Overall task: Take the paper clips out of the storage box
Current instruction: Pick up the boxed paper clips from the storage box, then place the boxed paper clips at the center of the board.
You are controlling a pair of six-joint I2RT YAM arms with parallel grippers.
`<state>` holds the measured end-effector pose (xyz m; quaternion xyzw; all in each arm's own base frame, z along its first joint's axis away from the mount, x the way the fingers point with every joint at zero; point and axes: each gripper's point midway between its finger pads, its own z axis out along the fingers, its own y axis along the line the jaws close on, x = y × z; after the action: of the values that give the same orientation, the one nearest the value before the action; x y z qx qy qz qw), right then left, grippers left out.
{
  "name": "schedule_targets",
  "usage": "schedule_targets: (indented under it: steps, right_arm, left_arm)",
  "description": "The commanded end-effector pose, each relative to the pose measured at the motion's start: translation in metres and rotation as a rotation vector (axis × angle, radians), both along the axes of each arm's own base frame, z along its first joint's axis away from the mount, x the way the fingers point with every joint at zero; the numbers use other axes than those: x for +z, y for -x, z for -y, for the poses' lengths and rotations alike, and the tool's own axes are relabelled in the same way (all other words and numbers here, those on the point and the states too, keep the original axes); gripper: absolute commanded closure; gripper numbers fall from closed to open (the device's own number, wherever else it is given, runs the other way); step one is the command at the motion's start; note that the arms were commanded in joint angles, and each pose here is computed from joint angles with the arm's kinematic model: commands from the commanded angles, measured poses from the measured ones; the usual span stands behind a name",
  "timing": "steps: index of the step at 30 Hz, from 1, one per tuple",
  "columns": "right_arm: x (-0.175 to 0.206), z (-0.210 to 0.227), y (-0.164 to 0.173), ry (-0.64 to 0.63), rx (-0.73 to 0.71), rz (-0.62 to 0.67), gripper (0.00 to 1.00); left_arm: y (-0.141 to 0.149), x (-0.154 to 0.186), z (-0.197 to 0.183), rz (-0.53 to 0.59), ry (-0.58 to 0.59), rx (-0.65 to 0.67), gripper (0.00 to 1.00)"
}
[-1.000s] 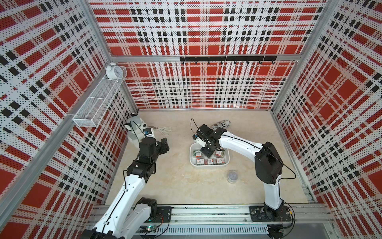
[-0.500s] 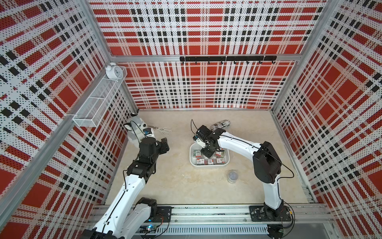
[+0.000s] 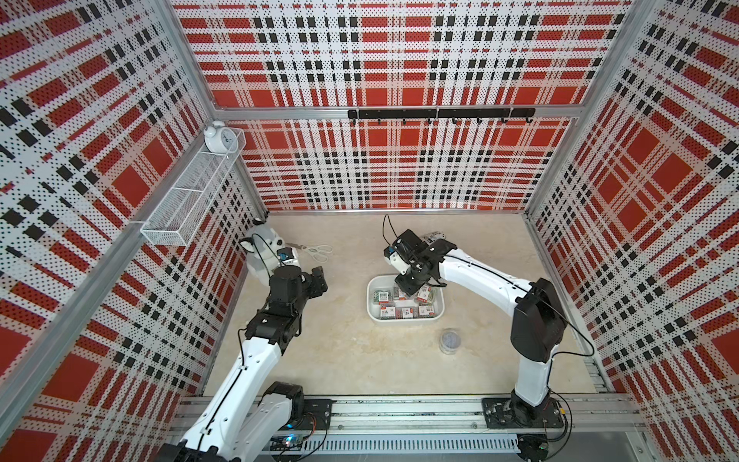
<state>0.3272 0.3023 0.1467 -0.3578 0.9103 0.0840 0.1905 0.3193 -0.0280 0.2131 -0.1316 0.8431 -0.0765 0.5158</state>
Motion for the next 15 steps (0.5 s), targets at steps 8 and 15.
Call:
schedule_targets:
  steps: [8,15]
  right_arm:
    - [0.071,0.003,0.055,-0.313,-0.025,-0.084,0.69]
    - [0.065,0.008,0.104,-0.474,-0.036,-0.229,0.69]
  left_arm:
    - [0.001,0.004,0.000,0.023,0.005,0.003,0.23]
    - [0.001,0.004,-0.001,0.025,0.002,0.006,0.23]
